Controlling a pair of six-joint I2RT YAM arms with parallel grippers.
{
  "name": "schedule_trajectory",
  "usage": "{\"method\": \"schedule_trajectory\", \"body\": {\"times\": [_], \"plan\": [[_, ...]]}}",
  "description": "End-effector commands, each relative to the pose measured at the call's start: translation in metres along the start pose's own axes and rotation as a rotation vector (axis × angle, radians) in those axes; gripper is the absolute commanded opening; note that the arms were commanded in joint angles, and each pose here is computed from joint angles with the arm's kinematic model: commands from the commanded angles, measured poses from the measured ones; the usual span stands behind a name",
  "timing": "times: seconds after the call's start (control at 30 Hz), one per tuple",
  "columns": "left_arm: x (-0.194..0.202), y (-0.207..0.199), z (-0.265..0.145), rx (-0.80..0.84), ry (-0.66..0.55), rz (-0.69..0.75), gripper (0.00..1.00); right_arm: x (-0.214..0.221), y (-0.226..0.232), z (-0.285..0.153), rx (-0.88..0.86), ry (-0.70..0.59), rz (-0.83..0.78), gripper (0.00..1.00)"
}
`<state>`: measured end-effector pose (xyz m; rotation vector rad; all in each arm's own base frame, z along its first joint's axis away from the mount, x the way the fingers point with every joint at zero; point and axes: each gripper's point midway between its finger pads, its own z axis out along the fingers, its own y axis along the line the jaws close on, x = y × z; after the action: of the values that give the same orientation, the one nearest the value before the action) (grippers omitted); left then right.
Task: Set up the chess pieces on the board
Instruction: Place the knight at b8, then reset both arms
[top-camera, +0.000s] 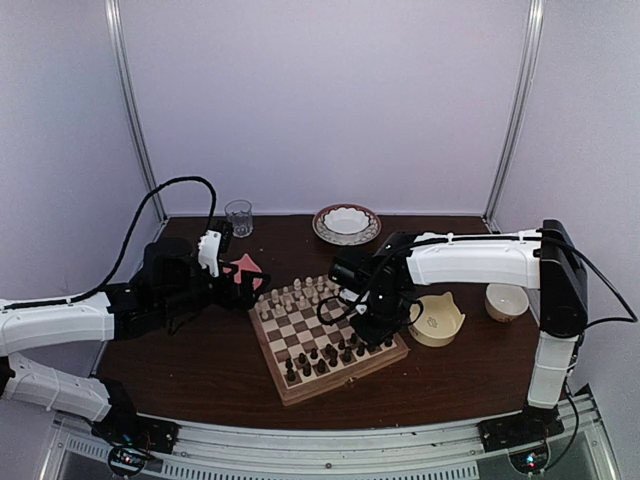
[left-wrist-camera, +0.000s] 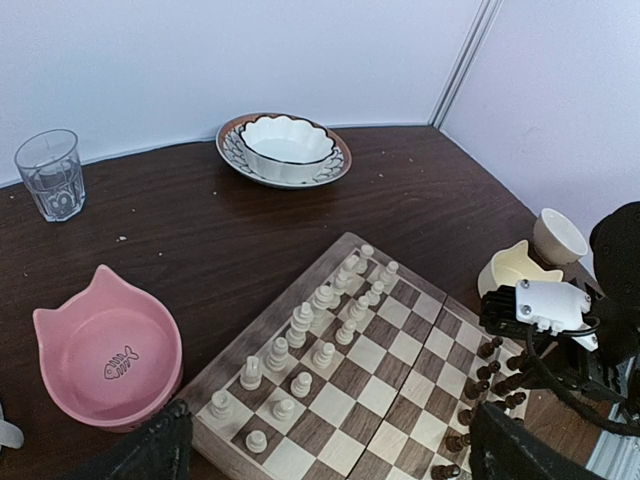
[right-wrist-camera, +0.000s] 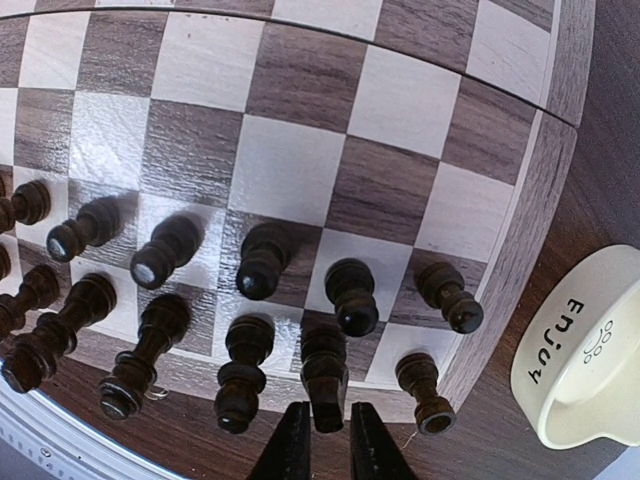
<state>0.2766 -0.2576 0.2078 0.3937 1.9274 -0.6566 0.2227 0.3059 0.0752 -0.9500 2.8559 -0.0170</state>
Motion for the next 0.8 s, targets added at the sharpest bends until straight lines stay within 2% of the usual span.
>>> {"method": "schedule_trajectory", "body": {"times": [0.0, 0.17, 0.3, 0.37, 0.6, 0.77], "plan": [[-0.018, -0.006, 0.000, 0.021, -0.051, -0.004, 0.96, -0.005, 0.000, -0.001, 0.017, -0.012, -0.014, 0.17], [-0.018, -0.006, 0.000, 0.021, -0.050, -0.004, 0.96, -0.006, 0.000, -0.005, 0.014, -0.022, -0.013, 0.21], [-0.018, -0.006, 0.000, 0.020, -0.049, -0.004, 0.96, -0.011, -0.003, -0.020, 0.017, -0.078, -0.008, 0.35], [-0.018, -0.006, 0.000, 0.018, -0.049, -0.003, 0.96, -0.013, -0.003, -0.032, 0.007, -0.122, -0.004, 0.38], [-0.018, -0.002, 0.000, -0.003, -0.051, 0.002, 0.97, -0.023, 0.002, -0.089, -0.098, -0.315, 0.014, 0.35], [-0.020, 0.021, -0.010, -0.130, -0.069, 0.033, 0.98, -0.030, -0.040, -0.131, 0.041, -0.543, 0.066, 0.36]]}}
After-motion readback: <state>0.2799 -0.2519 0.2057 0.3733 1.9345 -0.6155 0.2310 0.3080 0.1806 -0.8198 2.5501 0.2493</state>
